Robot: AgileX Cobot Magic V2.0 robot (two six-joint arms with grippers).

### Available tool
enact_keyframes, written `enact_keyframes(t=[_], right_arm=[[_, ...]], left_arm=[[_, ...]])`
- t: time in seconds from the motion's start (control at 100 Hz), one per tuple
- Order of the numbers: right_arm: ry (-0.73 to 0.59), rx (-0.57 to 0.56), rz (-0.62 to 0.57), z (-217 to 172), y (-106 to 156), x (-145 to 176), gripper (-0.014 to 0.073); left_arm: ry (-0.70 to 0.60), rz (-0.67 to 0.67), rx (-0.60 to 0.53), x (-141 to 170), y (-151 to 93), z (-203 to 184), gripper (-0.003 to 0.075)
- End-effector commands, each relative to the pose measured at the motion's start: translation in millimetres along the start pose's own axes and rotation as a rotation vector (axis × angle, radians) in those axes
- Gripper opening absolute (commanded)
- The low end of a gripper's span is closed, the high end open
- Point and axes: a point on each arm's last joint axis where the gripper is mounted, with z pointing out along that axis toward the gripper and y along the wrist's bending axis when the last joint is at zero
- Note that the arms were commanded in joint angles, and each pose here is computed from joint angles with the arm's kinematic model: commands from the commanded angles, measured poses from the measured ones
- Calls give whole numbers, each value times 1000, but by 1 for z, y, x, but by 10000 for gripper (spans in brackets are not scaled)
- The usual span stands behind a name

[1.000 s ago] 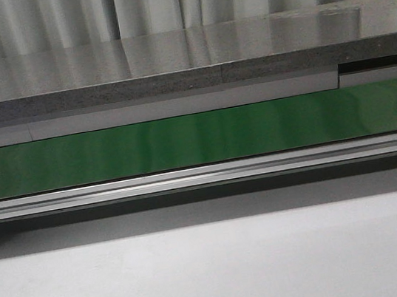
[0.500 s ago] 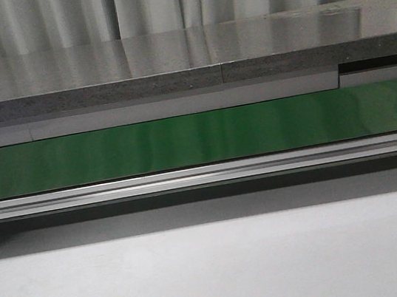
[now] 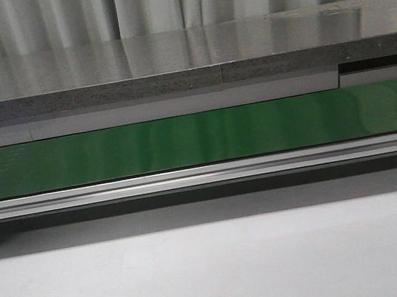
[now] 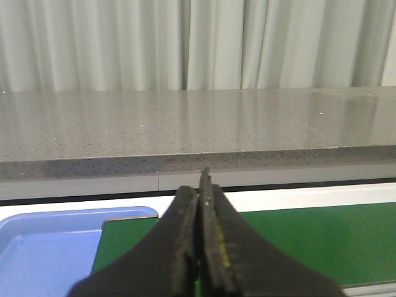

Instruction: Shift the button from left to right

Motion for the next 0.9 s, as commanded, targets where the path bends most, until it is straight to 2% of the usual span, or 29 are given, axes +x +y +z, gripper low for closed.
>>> enact_keyframes(t=[0.0,0.47,0.6,0.75,0.89], right_arm=[[-123,-4,-11,-3,1,-15,-66],[-123,-4,-11,-3,1,-15,-66],[-123,-4,-11,-3,1,-15,-66],[-123,-4,-11,-3,1,-15,-66],[-123,-4,-11,-3,1,-15,-66]], left_arm=[[-87,-8,-17,-14,2,0,-20],[-87,-8,-17,-14,2,0,-20],[-164,75,-59,-17,5,-1,-20],[-207,85,-72,-3,7,-3,-20],[-205,58,-68,23,7,-7,-20]])
